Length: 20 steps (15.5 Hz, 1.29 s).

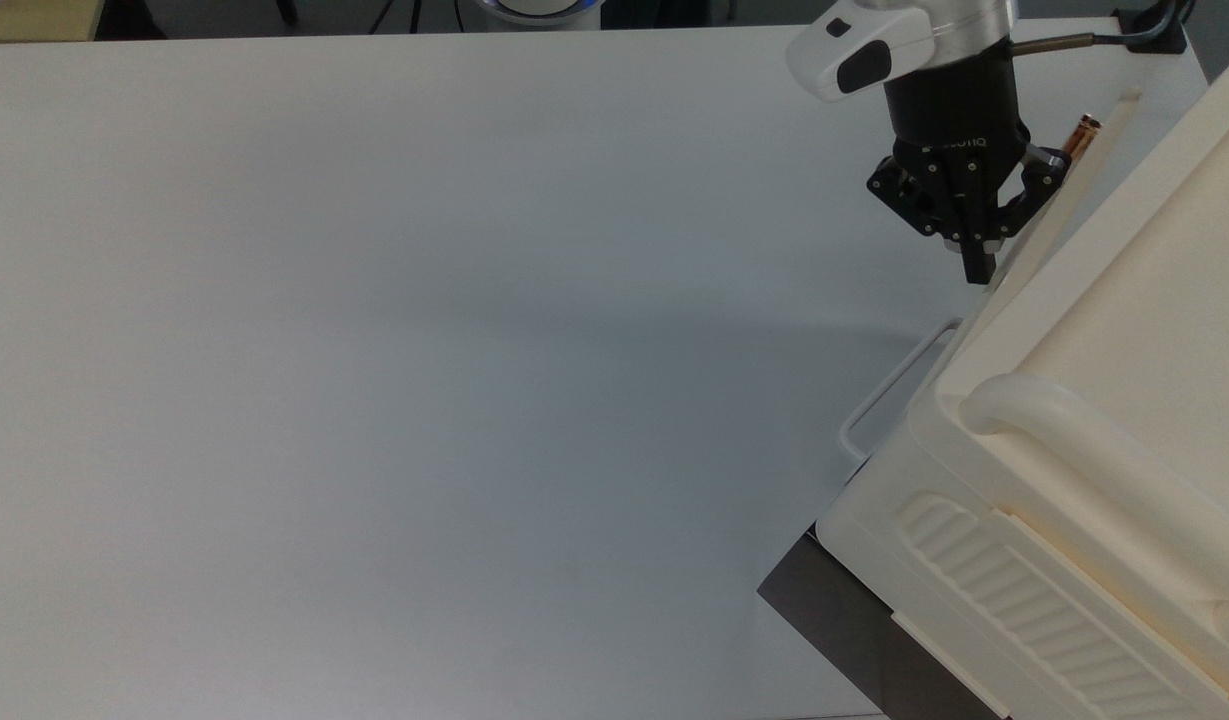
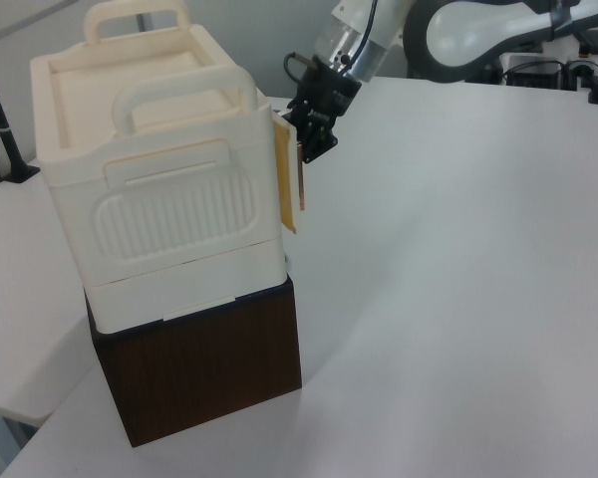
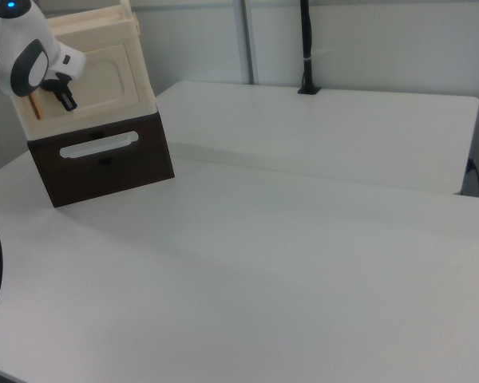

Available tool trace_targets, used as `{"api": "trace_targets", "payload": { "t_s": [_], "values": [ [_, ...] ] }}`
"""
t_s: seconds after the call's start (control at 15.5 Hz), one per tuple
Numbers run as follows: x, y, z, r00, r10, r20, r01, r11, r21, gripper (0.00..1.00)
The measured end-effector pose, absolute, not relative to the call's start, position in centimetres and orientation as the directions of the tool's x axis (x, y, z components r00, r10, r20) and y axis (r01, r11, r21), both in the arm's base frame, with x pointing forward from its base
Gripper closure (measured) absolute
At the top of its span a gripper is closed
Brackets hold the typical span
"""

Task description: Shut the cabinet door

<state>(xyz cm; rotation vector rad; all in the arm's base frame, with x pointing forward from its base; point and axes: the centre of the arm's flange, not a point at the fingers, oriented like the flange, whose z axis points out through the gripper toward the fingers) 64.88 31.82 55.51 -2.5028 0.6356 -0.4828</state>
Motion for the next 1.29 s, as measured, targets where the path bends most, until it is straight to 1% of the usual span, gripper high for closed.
{"api": "trace_targets", "payload": {
  "t_s": [0.19,0.39,0.71,1.03,1.29],
  "values": [
    [65.2,32.4,55.8,0.805,-0.553,0.215,-0.348,-0.734,-0.583,0.99],
    [65.3,32.5,56.2,0.791,-0.568,0.228,-0.342,-0.719,-0.605,0.97],
    [65.1,33.5,55.8,0.793,-0.565,0.228,-0.337,-0.719,-0.609,0.97],
    [65.1,33.8,55.8,0.781,-0.584,0.224,-0.346,-0.701,-0.623,0.97],
    [65.1,34.0,55.7,0.781,-0.578,0.237,-0.337,-0.71,-0.619,0.97]
  ]
}}
